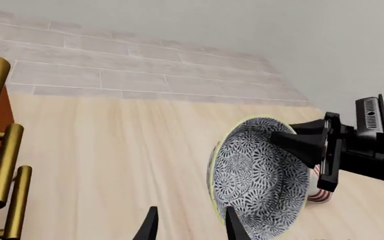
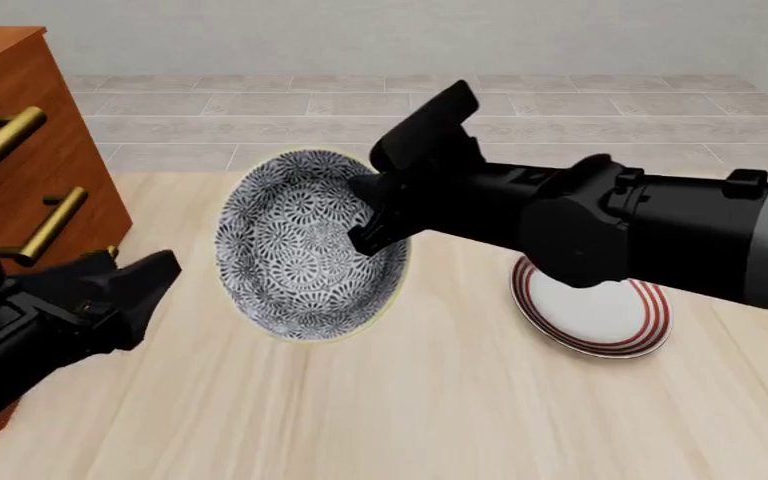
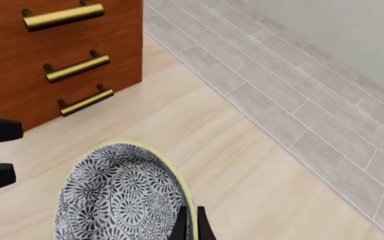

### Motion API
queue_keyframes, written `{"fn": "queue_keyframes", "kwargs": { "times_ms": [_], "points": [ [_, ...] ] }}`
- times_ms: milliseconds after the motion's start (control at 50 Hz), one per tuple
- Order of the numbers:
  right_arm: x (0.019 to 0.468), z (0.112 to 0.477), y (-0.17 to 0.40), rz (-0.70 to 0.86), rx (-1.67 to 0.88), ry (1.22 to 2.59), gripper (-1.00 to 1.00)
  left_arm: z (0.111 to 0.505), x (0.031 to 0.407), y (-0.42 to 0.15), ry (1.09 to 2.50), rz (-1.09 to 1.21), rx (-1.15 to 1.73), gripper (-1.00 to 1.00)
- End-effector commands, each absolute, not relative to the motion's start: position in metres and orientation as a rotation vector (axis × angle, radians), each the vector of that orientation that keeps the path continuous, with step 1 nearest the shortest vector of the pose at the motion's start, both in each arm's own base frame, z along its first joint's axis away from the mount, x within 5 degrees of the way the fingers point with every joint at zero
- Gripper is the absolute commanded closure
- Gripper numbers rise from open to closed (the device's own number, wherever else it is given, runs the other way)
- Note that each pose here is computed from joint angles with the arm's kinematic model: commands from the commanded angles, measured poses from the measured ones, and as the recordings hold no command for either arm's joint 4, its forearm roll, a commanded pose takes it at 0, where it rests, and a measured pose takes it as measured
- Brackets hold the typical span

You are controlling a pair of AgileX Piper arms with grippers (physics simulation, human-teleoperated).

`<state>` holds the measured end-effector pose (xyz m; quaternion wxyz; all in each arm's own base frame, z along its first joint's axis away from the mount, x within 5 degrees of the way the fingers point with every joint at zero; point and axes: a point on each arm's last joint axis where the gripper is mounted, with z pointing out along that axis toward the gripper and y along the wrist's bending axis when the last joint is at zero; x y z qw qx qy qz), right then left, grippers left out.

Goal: Put the bowl on top of the cabinet.

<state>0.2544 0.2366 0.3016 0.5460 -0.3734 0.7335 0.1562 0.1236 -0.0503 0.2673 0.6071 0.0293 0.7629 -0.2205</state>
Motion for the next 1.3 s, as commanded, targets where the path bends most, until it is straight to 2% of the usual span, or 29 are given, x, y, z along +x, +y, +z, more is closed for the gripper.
{"fn": "queue_keyframes", "kwargs": {
  "times_ms": [20, 340, 780, 1020, 1300],
  "points": [
    [0.256, 0.304, 0.233, 0.382, -0.849, 1.737, 1.0, 0.282, 0.127, -0.059, 1.771, -0.57, 0.082, -1.0],
    [0.256, 0.304, 0.23, 0.369, -0.852, 1.726, 1.0, 0.296, 0.128, -0.069, 1.754, -0.626, 0.121, -1.0],
    [0.254, 0.306, 0.231, 0.374, -0.853, 1.719, 1.0, 0.281, 0.155, -0.079, 1.787, -0.59, 0.112, -1.0],
    [0.252, 0.308, 0.232, 0.386, -0.85, 1.717, 1.0, 0.281, 0.159, -0.09, 1.749, -0.653, 0.123, -1.0],
    [0.251, 0.308, 0.234, 0.396, -0.847, 1.719, 1.0, 0.269, 0.171, -0.097, 1.774, -0.671, 0.101, -1.0]
  ]
}}
